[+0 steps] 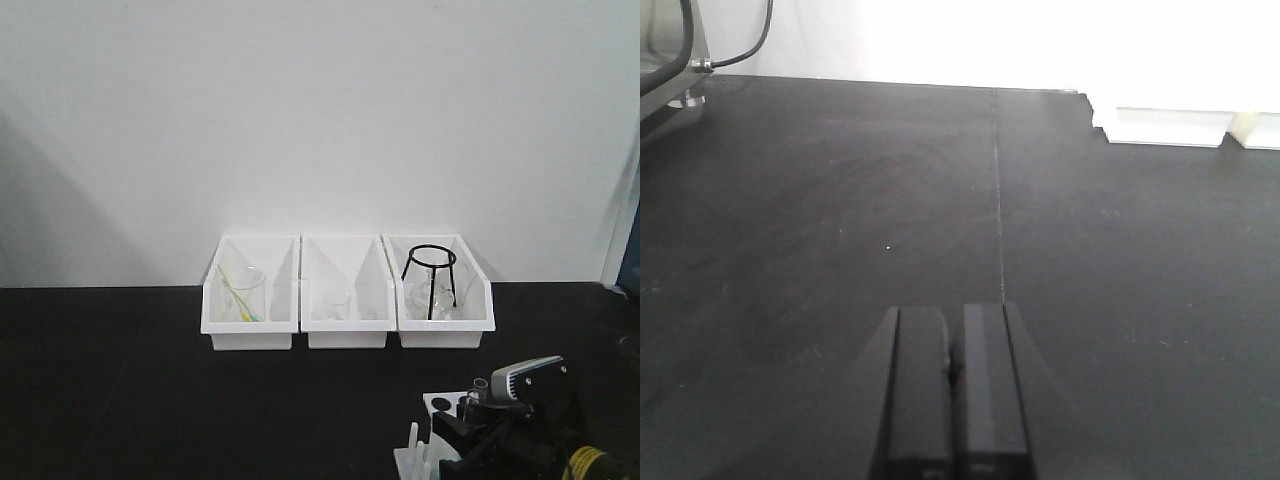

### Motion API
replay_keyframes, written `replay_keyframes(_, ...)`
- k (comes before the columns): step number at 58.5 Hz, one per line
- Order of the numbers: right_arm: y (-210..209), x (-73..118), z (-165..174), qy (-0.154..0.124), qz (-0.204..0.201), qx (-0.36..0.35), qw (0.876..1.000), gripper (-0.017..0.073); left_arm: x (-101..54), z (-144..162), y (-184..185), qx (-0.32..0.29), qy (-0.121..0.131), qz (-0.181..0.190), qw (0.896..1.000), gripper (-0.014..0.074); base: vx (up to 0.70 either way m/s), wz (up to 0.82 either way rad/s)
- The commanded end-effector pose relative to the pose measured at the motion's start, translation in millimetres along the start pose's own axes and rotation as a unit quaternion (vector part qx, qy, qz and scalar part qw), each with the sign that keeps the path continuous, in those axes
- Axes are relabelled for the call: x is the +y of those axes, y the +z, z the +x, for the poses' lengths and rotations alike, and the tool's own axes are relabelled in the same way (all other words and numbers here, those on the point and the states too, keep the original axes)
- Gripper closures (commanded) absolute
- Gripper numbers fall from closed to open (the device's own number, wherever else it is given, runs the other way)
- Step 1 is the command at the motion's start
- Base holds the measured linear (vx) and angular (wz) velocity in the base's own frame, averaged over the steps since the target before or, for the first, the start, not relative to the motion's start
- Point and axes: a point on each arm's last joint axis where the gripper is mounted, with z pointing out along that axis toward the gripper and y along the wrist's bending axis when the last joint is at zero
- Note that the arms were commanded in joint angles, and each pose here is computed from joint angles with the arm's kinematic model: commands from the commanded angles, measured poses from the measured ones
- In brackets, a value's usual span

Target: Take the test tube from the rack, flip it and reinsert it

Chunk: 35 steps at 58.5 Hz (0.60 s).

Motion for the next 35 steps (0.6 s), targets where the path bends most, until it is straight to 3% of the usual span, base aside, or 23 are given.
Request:
replay_keyframes(1, -4, 5.4, -23, -0.01, -0.023, -0.066, 0.998, 0.0244, -1.8, -8, -1, -0.047, -0.001, 0.011, 0.999, 0.0601, 0.0, 0.0)
replay_keyframes(14, -16, 10.6, -37, -0.034, -0.024, -0.083, 0.996, 0.0035, -1.8, -8, -1, -0.047, -0.001, 0.011, 0.999, 0.0601, 0.0, 0.0)
replay_keyframes(20, -33, 15.6, -54, -0.045, -0.014, -0.109, 0.993, 0.0015, -1.8, -8, -1, -0.047, -0.001, 0.011, 0.999, 0.0601, 0.0, 0.0)
replay_keyframes(35, -104, 33.5, -99, -0.034, 0.034, -0.184, 0.982, 0.0016, -1.8, -8, -1, -0.047, -0.001, 0.011, 0.999, 0.0601, 0.0, 0.0)
